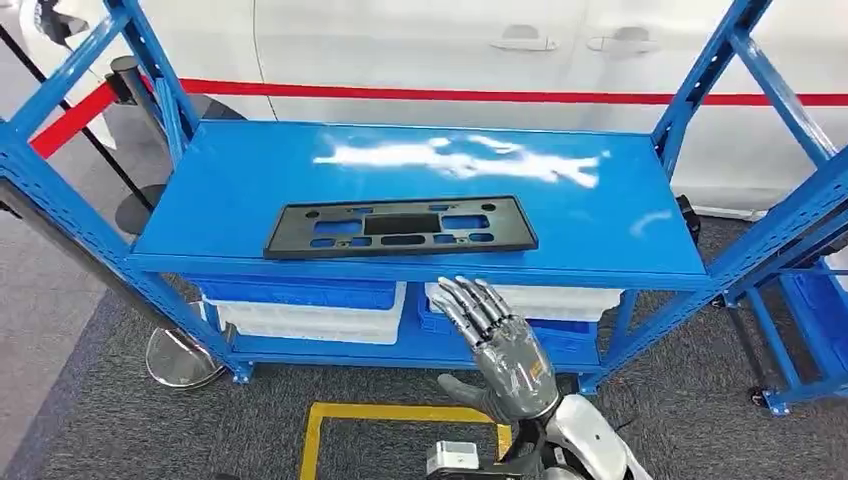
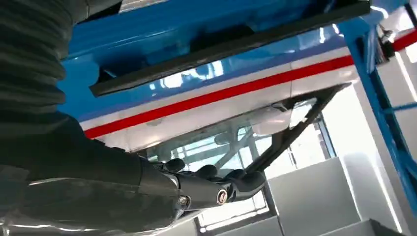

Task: Take the parts from the cabinet and place them on the table.

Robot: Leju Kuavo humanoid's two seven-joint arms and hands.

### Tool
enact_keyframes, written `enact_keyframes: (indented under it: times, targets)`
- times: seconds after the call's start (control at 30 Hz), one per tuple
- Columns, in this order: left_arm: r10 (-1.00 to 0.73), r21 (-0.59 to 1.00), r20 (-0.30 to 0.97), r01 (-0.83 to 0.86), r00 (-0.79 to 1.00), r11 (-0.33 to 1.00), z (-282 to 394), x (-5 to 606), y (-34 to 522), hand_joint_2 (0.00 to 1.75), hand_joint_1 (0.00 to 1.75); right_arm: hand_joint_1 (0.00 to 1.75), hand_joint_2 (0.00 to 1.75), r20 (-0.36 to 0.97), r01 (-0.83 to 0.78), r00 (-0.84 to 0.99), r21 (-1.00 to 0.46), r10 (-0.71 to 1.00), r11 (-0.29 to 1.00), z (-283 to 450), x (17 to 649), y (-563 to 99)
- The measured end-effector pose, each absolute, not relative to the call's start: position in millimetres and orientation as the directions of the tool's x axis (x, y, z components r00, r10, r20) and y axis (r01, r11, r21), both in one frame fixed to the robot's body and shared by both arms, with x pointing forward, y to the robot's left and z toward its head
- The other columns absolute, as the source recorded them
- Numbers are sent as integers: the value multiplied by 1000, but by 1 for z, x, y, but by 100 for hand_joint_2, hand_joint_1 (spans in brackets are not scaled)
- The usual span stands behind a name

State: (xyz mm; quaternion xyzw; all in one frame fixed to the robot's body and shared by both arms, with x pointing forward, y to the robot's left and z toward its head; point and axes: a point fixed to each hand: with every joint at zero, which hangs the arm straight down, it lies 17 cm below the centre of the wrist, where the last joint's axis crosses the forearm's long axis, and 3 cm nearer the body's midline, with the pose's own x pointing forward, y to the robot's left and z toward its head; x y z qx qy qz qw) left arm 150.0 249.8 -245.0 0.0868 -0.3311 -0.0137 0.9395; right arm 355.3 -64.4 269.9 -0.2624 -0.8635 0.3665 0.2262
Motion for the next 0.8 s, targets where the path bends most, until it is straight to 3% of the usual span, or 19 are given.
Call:
enact_keyframes:
  times: [0.13, 0.47, 0.8]
  targets:
    - [-96, 167, 619, -11, 779, 986, -245, 152, 246, 0, 0, 0, 175, 126, 343, -738, -776, 663, 530, 255, 360, -47]
    - [-113, 150, 597, 28, 794, 988, -248, 149, 247, 0, 0, 0, 175, 95, 330, -711, -830, 696, 450, 204, 372, 6]
    - [-112, 94, 576, 70, 810, 993, -251, 144, 239, 0, 0, 0, 175, 118, 304, -722, -831, 682, 465, 199, 376, 49]
